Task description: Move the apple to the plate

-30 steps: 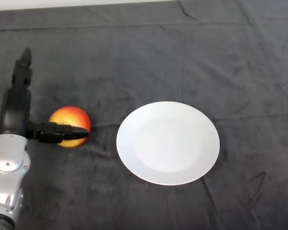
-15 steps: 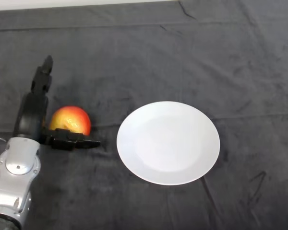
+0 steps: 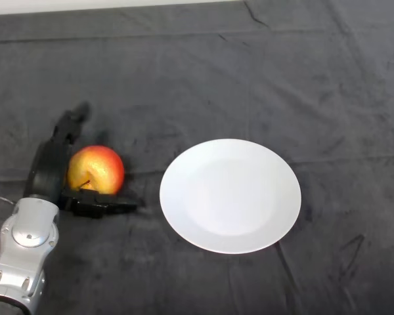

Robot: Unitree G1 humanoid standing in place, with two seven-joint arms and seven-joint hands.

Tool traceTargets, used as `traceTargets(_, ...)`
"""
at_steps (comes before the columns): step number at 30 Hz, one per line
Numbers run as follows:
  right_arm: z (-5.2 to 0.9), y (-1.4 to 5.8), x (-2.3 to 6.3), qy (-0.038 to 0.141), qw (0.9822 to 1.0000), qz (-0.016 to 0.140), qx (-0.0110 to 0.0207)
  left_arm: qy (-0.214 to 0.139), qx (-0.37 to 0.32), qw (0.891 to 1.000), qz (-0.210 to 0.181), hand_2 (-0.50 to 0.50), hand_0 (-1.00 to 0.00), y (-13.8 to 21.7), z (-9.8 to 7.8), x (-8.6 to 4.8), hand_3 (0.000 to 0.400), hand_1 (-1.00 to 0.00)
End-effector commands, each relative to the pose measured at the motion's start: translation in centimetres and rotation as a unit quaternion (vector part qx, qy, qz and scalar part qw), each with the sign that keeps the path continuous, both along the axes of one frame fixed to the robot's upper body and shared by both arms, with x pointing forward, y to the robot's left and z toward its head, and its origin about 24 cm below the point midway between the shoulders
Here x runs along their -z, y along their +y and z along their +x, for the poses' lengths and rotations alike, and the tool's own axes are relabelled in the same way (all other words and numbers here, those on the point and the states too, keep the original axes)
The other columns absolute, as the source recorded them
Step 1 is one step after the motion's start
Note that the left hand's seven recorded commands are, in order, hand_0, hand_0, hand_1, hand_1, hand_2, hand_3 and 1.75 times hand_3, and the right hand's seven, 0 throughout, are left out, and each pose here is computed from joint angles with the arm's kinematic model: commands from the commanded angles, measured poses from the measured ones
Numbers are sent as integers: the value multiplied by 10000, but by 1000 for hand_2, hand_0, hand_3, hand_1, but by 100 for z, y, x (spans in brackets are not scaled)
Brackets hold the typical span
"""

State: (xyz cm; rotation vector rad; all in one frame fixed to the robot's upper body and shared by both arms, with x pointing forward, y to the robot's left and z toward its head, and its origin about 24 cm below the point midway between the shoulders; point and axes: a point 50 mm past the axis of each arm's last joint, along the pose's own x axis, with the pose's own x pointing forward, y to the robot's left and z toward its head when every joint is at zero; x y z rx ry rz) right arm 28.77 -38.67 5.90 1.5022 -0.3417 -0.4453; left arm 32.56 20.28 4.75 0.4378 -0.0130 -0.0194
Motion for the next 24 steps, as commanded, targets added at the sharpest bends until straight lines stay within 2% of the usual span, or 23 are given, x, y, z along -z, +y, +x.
traceTargets(1, 73, 0, -105, -162, 9999, -5, -11, 208, -69, 9993, 317, 0, -1000, 92, 3, 37, 400, -1000)
traceTargets(7, 73, 0, -105, -162, 9999, -5, -11, 191, -14, 9990, 400, 0, -1000, 82, -1, 17, 400, -1000)
traceTargets(13, 73, 0, -105, -162, 9999, -5, -10, 24, 55, 9988, 496, 0, -1000, -2, 14, -105, 400, -1000)
traceTargets(24, 73, 0, -104, -163, 9999, -3, -10, -780, 310, 9949, 565, 0, -1000, -322, -90, -434, 400, -1000)
